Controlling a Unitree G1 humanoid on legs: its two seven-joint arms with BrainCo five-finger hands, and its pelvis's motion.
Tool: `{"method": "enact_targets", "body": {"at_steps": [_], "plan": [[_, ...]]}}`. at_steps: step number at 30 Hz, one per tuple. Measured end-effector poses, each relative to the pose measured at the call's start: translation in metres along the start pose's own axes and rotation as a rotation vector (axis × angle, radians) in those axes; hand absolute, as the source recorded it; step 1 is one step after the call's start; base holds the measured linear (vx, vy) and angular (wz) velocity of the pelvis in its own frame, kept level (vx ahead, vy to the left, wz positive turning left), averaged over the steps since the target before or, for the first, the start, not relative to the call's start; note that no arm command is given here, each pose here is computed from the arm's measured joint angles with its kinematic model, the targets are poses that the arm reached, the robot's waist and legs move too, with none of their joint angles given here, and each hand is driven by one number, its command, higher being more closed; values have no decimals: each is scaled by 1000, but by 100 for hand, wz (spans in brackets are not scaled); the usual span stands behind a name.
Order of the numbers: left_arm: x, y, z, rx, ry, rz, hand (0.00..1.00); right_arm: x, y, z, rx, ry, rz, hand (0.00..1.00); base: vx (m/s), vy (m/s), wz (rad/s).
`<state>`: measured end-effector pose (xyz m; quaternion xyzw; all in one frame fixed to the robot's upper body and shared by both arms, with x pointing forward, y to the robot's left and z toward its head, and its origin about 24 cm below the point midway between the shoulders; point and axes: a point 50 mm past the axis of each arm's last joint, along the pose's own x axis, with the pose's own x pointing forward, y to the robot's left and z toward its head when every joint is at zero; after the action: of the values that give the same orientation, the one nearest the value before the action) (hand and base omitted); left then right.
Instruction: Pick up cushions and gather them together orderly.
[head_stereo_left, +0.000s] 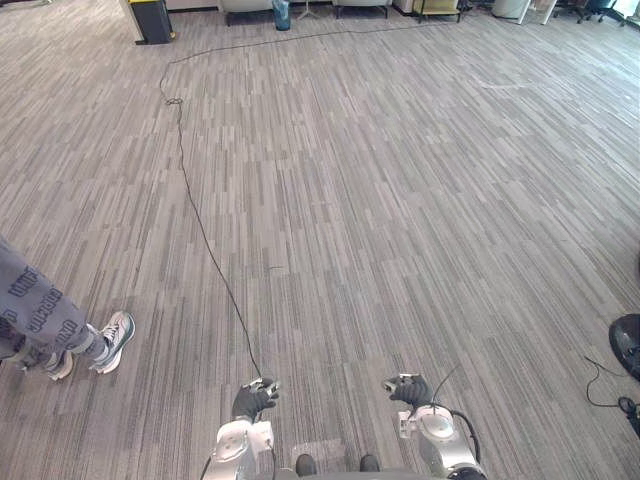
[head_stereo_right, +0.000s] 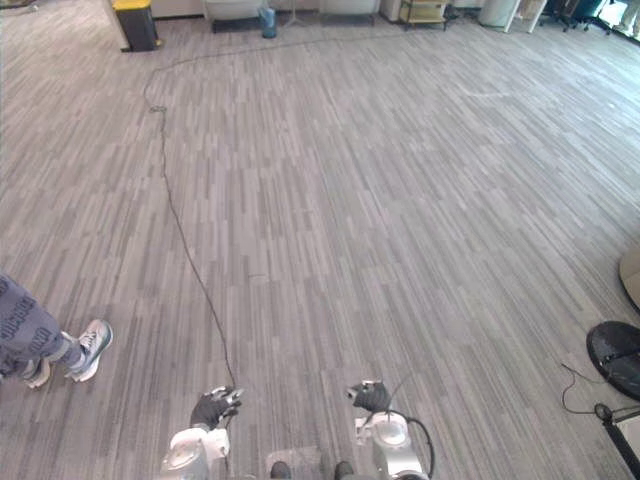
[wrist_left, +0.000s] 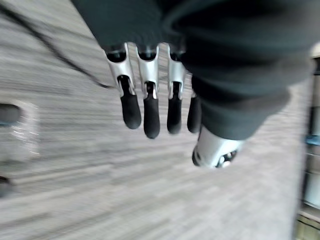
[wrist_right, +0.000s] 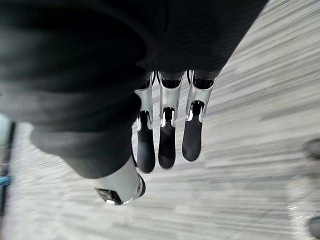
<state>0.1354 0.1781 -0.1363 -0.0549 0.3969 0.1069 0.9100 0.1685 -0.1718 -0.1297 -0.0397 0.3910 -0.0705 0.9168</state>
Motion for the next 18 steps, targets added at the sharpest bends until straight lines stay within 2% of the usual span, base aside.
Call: {"method": "enact_targets", "body": {"at_steps": [8,18], "plan": [[-5,22,-28,5,134,89,0,-4,-15,-26,107,117,-71,0,-24,-30,1],[-8,25,-39,-90,179,140,0,-11,-18,-47,212,206,-130,0,-45,-40,6]]}}
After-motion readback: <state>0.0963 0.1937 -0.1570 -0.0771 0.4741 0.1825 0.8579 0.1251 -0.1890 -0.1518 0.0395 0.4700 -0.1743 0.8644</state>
